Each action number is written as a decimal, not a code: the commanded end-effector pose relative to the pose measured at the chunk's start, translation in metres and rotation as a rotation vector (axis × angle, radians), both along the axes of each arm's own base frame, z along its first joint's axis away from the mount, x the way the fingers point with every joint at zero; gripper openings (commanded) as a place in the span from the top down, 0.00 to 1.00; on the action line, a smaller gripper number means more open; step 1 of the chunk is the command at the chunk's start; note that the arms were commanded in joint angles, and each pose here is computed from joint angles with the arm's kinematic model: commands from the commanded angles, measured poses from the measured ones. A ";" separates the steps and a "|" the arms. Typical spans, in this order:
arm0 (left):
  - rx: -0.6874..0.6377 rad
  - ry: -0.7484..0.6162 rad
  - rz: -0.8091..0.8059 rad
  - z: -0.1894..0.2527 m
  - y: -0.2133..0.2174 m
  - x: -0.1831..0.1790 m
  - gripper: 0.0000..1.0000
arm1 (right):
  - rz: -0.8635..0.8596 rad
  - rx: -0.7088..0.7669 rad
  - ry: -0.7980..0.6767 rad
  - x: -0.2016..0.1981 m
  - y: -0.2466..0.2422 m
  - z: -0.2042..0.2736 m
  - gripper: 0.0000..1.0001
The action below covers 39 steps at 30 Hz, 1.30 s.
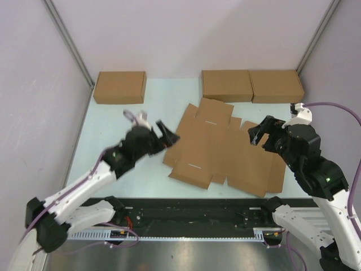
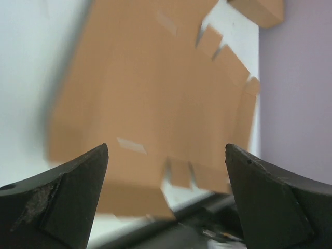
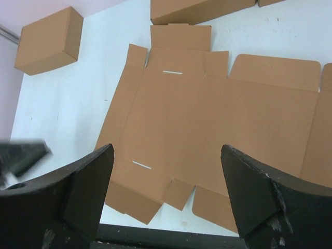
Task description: Fold the paper box
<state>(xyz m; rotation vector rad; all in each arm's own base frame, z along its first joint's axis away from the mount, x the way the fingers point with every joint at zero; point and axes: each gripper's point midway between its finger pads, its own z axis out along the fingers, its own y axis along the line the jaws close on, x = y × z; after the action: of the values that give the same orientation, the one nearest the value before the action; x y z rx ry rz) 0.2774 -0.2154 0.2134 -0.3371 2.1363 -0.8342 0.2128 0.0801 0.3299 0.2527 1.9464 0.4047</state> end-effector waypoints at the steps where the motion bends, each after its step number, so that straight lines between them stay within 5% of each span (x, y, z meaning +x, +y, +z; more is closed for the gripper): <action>1: -0.211 0.291 0.555 -0.077 0.042 -0.060 0.00 | -0.004 0.039 -0.058 0.008 0.005 0.010 0.11; 9: -0.163 0.420 0.553 -0.091 0.005 -0.125 0.00 | 0.002 0.089 -0.018 0.005 0.011 -0.017 0.11; 24: -0.197 0.408 0.475 -0.132 -0.067 -0.108 0.02 | 0.001 0.111 -0.005 -0.020 0.000 -0.025 0.11; 27: -0.179 0.433 0.453 -0.142 -0.079 -0.106 0.10 | 0.007 0.103 -0.009 -0.020 0.000 -0.025 0.11; 39: -0.167 0.454 0.431 -0.170 -0.066 -0.103 0.83 | -0.007 0.066 0.001 -0.014 -0.002 -0.029 0.12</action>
<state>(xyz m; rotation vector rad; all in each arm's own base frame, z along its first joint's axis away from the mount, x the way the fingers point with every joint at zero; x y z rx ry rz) 0.1637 -0.2764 0.0298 -1.1327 2.3118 -0.6606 0.1950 0.0789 0.2964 0.3137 1.9502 0.4807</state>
